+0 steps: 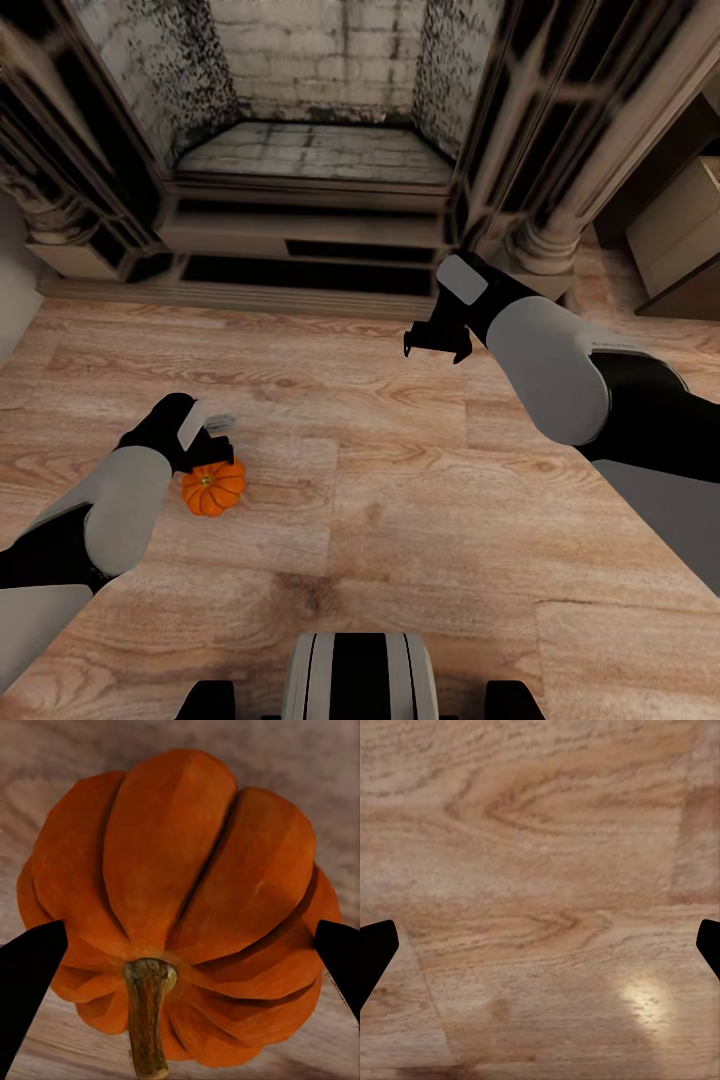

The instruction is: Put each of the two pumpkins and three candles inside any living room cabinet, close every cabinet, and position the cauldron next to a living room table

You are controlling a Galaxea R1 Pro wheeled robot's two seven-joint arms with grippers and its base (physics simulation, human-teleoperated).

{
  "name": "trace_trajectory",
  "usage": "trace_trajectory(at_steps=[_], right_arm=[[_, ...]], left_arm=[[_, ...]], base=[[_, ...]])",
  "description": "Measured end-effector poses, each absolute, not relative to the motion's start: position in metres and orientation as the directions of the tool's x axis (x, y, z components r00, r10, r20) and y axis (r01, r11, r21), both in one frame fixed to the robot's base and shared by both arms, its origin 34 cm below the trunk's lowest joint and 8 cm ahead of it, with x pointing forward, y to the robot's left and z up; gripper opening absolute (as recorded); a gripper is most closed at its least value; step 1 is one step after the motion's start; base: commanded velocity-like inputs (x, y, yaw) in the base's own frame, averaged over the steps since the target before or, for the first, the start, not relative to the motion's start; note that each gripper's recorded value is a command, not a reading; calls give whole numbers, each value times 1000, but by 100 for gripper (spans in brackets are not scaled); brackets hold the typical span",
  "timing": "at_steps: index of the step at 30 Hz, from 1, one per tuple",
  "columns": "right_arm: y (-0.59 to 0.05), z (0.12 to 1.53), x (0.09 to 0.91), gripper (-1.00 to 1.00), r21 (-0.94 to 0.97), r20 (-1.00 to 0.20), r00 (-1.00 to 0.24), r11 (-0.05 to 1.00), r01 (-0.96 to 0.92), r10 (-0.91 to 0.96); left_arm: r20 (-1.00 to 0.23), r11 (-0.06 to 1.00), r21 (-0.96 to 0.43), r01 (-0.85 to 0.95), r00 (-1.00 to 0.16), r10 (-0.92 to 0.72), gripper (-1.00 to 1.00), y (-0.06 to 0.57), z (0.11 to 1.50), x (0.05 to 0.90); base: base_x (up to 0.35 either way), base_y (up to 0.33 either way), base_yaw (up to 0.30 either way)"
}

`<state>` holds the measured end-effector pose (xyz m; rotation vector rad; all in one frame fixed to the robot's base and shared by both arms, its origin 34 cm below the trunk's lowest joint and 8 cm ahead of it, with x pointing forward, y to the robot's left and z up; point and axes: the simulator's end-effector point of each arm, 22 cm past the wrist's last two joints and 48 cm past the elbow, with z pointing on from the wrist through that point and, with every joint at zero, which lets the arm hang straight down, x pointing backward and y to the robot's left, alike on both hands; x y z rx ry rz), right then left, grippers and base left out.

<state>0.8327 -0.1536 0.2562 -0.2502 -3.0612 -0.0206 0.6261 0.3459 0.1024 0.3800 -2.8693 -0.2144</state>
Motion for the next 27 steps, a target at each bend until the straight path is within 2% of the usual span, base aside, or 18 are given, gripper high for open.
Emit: trace_trajectory(at_steps=[27], right_arm=[[-154, 246, 821, 100, 4, 92, -982, 987, 163, 162]], left_arm=[[221, 954, 179, -242, -935, -278, -100, 351, 102, 623]], base=[[0, 0, 0]])
